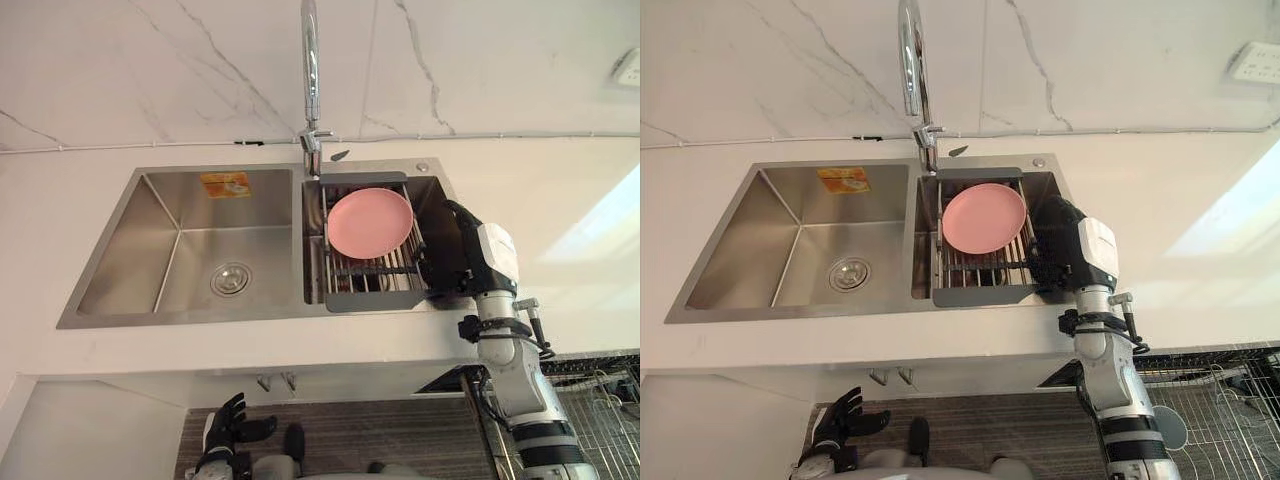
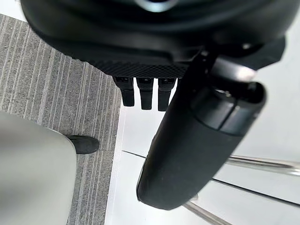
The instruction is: Walk over to the sink, pick up the cup, carry it to the dishwasher, place the cup inside the dishwasher, then close the dishwasher door
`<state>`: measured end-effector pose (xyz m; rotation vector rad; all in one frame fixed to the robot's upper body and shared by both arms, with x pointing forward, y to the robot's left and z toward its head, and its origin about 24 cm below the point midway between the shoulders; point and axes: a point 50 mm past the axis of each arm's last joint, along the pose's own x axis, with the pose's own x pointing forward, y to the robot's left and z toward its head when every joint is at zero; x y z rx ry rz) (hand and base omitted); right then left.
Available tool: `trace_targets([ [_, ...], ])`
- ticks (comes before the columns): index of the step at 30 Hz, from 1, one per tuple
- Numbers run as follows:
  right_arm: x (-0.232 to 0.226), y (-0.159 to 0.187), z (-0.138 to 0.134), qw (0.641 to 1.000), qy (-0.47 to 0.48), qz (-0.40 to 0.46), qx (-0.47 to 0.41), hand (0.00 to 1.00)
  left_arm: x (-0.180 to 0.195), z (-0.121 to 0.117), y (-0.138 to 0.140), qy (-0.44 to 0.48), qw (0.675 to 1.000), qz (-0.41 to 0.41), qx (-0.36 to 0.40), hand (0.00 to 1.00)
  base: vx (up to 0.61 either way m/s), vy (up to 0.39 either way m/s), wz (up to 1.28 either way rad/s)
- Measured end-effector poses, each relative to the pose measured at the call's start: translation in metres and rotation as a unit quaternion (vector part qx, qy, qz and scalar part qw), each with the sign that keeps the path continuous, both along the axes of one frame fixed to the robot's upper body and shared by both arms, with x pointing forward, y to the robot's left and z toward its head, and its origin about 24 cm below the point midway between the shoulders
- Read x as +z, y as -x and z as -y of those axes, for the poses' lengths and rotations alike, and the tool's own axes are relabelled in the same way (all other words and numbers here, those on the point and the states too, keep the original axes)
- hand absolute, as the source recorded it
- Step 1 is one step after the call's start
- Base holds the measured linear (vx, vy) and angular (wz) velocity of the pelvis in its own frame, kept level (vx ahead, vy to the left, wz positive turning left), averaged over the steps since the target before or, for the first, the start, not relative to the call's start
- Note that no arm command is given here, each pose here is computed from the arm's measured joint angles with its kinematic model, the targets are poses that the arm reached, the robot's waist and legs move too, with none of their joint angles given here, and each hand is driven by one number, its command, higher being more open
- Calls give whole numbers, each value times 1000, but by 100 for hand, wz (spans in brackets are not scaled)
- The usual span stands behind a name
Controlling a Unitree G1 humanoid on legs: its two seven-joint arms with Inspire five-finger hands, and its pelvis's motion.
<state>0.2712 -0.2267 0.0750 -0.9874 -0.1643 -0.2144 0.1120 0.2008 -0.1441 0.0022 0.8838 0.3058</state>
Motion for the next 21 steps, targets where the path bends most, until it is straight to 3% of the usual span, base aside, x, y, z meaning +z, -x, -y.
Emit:
trace_targets([
  [11,10,-8,-3,998,57,11,15,90,1,-17,12,-13,998,-1,54,90,-3,-1,0],
  [18,7,-12,-9,994,103,0,44,90,-5,-28,51,-27,995,-47,84,90,-3,-1,5],
  [21,2,-14,-9,990,125,-15,56,90,-5,-29,53,-27,995,-48,88,90,-12,-8,12],
])
